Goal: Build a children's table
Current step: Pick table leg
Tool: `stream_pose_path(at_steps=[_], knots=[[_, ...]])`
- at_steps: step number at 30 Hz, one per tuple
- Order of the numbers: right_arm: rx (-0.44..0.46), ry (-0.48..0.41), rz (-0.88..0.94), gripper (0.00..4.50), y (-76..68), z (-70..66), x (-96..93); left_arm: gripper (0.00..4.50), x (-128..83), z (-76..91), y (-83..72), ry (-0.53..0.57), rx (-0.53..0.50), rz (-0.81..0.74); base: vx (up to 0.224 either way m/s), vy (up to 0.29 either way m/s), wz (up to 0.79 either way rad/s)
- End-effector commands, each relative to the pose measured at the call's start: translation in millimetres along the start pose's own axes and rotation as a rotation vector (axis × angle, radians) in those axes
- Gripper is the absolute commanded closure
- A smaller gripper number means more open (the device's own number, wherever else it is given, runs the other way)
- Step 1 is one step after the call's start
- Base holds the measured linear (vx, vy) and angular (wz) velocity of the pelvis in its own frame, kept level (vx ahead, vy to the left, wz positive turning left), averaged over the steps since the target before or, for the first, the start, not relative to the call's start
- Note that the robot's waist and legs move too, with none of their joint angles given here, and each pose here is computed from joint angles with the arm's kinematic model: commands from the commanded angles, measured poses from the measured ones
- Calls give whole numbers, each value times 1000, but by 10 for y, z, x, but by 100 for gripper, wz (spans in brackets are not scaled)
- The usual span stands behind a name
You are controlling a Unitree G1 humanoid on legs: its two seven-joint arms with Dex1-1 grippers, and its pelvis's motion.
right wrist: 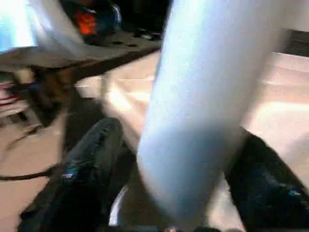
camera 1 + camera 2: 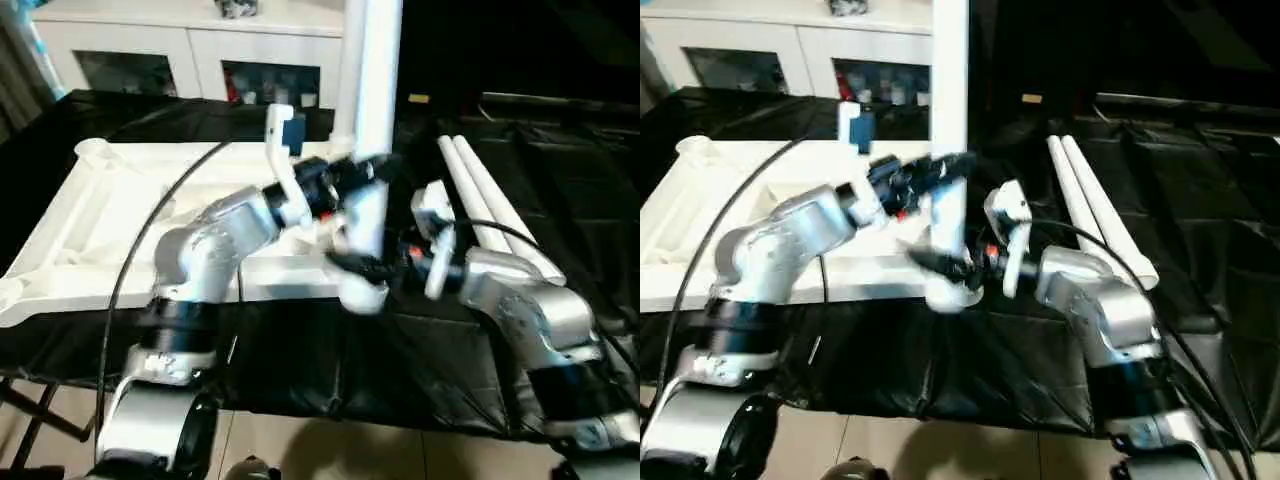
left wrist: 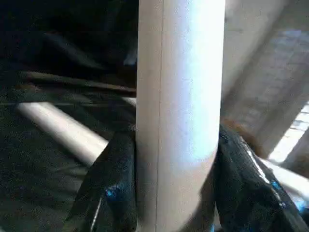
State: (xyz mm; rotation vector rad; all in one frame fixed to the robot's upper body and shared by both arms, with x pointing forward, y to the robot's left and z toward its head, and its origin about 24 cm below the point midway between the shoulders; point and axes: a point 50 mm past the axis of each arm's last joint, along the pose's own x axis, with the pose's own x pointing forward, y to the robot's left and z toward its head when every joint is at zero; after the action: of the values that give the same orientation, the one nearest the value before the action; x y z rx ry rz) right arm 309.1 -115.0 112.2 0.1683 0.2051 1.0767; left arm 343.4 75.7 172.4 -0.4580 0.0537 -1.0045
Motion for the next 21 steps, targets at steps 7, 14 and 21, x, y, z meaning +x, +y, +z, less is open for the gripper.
stream_pose_path(at_steps=[7, 14, 21], knots=[[52, 16, -123, 105, -103, 65, 1, 266, 63, 67, -64, -2, 101, 18, 0, 0, 0], [87, 86, -117, 105, -109, 25, 13, 266, 95, 46, -126, 18, 139, -26, 0, 0, 0], [104, 114, -36, 105, -100, 8, -18, 266, 108, 40, -197, 41, 149, -111, 0, 0, 0]])
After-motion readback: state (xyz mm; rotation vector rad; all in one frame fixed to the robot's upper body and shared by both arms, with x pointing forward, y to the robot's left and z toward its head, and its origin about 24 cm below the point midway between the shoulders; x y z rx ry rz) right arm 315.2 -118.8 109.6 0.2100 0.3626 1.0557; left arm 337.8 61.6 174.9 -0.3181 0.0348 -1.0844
